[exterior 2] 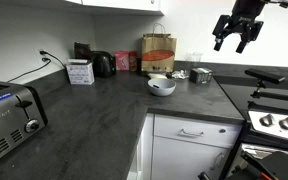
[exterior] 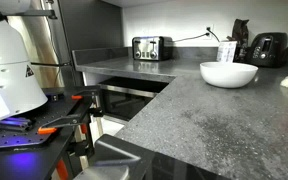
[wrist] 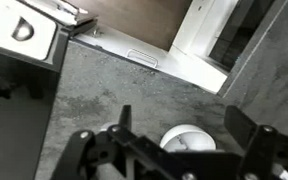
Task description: Remove the marker from the bowl and place it on the counter top
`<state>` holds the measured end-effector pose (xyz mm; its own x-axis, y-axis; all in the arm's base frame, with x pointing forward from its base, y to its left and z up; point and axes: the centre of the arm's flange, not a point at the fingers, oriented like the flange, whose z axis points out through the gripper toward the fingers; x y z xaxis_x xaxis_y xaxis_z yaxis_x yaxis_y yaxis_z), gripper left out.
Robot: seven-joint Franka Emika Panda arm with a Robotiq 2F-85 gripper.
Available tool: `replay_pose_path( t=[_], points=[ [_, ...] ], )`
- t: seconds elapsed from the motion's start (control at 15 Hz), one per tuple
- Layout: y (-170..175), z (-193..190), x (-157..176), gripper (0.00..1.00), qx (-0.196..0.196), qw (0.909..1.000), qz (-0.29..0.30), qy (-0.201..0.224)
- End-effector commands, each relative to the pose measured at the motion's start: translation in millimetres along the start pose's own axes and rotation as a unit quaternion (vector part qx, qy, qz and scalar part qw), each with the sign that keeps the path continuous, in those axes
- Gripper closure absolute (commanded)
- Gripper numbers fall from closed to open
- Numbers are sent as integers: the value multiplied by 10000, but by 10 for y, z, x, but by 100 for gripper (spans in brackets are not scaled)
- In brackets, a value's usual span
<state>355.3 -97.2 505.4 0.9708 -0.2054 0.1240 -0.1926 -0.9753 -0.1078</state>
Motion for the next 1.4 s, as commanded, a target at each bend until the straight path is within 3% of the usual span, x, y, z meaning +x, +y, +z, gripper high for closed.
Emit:
replay_pose_path(
  t=[0.0, 0.33, 0.53, 0.8, 1.07, 1.33],
  points=[
    [0, 0, 0, 0, 0, 10000, 0, 0],
    [-4, 22, 45, 0, -45, 10000, 31, 40],
    [-45, 192, 420, 0, -98, 9998, -126, -85],
    [-356, 626, 1193, 0, -310, 9972, -659, -168],
    [-817, 1278, 1975, 0, -420, 9813, -1850, -334],
    [-993, 1850, 2514, 0, -514, 9655, -2485, -587]
  ],
)
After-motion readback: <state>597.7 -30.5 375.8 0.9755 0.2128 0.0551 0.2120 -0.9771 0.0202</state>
